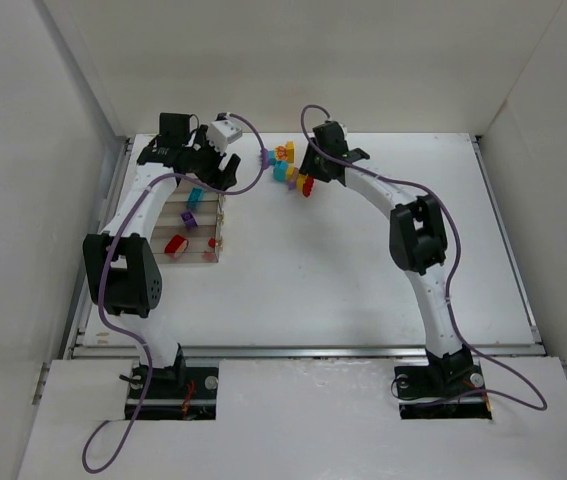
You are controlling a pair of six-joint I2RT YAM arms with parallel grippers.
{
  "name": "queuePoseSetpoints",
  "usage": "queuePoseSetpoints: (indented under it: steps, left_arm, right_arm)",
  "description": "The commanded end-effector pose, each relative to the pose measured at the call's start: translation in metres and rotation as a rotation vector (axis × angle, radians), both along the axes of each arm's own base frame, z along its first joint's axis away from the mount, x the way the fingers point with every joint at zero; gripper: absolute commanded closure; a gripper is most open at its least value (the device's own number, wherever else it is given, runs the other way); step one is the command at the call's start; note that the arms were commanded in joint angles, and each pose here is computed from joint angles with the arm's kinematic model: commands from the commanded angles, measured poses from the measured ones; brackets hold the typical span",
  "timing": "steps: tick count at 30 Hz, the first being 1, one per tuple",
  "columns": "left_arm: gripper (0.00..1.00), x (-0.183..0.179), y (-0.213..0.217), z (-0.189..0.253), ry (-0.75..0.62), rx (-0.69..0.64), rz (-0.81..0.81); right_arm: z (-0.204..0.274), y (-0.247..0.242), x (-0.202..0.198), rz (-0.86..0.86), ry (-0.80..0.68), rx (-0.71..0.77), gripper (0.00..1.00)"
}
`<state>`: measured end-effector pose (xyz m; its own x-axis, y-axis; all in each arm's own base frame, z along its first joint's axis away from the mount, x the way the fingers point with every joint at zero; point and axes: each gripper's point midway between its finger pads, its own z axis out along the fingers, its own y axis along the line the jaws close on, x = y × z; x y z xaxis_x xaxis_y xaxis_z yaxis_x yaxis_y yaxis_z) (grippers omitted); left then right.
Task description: Sort the legos into containers by color
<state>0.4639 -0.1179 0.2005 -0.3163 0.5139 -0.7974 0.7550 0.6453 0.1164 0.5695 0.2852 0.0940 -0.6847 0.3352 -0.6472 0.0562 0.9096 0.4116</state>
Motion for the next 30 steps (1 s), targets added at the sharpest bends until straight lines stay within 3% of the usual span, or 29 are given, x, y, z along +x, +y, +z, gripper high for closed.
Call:
queuePoseSetpoints:
  steps: [1, 15, 21, 24, 25, 30]
  left_arm:
    - [0.24, -0.004, -0.004, 0.013, -0.024, -0.014, -0.010]
    - [0.24, -0.004, -0.002, 0.012, -0.025, -0.008, -0.003]
    - [0.24, -0.006, -0.002, 0.013, -0.025, -0.008, -0.003]
    - [0.24, -0.008, -0.002, 0.009, -0.016, -0.007, -0.003]
    - [0.24, -0.008, -0.002, 0.009, -0.016, -0.007, -0.003]
    - [0.24, -0.009, -0.001, 0.005, -0.016, 0.006, -0.015]
  right_arm:
    - [0.008, 0.012, 0.010, 0.008, -0.048, 0.044, 0.52]
    - [-0.008, 0.021, 0.018, 0.030, -0.037, 0.058, 0.53]
    - [-0.018, 0.021, 0.017, 0.030, -0.025, 0.052, 0.87]
    - [-0.020, 0.021, 0.014, 0.043, -0.023, 0.048, 0.93]
    - [-0.012, 0.022, 0.016, 0.050, -0.044, 0.050, 1.00]
    - [0.007, 0.032, 0.009, 0.172, -0.096, 0.058, 1.00]
